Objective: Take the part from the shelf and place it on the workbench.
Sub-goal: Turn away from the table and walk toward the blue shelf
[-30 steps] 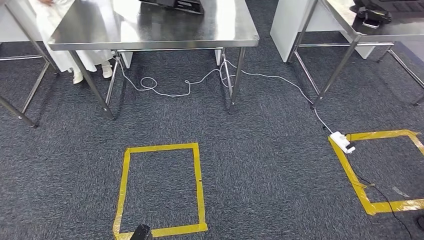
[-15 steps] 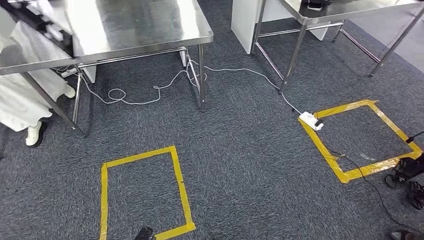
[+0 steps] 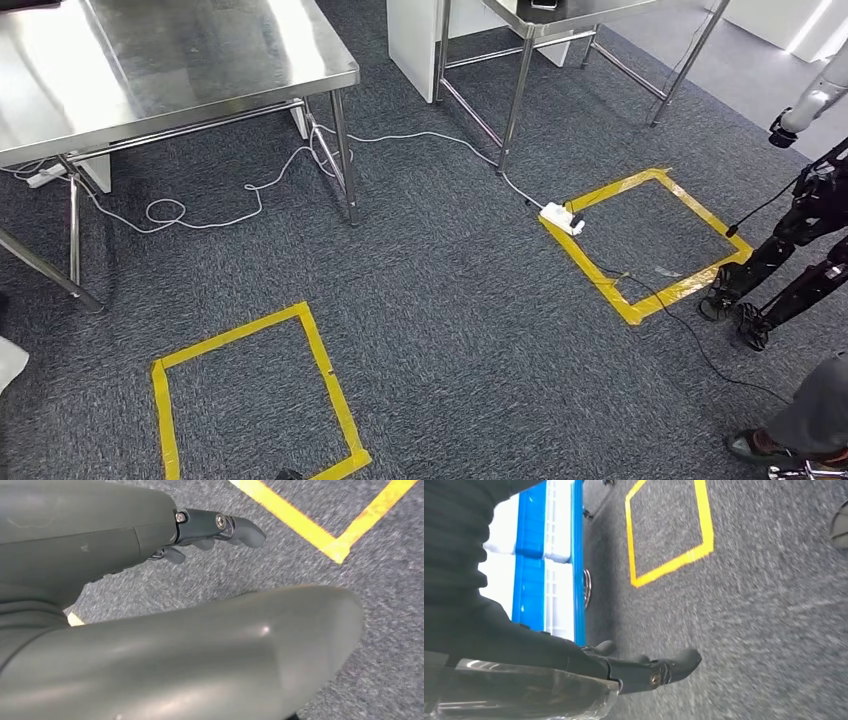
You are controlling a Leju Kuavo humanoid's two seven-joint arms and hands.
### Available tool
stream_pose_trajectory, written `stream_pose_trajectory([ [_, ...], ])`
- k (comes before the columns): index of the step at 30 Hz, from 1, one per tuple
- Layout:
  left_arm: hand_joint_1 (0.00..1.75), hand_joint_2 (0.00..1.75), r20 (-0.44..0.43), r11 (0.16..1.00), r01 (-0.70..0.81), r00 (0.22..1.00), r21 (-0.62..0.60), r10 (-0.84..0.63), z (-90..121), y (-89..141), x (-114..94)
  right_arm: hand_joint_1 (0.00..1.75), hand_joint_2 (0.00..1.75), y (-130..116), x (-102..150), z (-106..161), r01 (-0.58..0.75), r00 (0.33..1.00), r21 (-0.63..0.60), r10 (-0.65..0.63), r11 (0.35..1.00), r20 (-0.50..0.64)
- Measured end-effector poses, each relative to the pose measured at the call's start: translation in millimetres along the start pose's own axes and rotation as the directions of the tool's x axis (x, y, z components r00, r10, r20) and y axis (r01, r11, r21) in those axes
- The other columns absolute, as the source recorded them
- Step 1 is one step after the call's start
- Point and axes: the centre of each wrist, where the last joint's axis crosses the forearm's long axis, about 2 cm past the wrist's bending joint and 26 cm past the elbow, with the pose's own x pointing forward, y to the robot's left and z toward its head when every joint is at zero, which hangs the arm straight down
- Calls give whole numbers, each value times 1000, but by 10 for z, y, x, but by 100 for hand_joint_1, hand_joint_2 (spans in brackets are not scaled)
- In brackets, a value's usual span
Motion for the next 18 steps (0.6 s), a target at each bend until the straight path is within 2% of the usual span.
stream_pose_trajectory([
  [18,0,0,-15,1000,-15,1000,6,15,40,3,-99,0,175,3,10,1,-18,1000,9,18,1000,4],
])
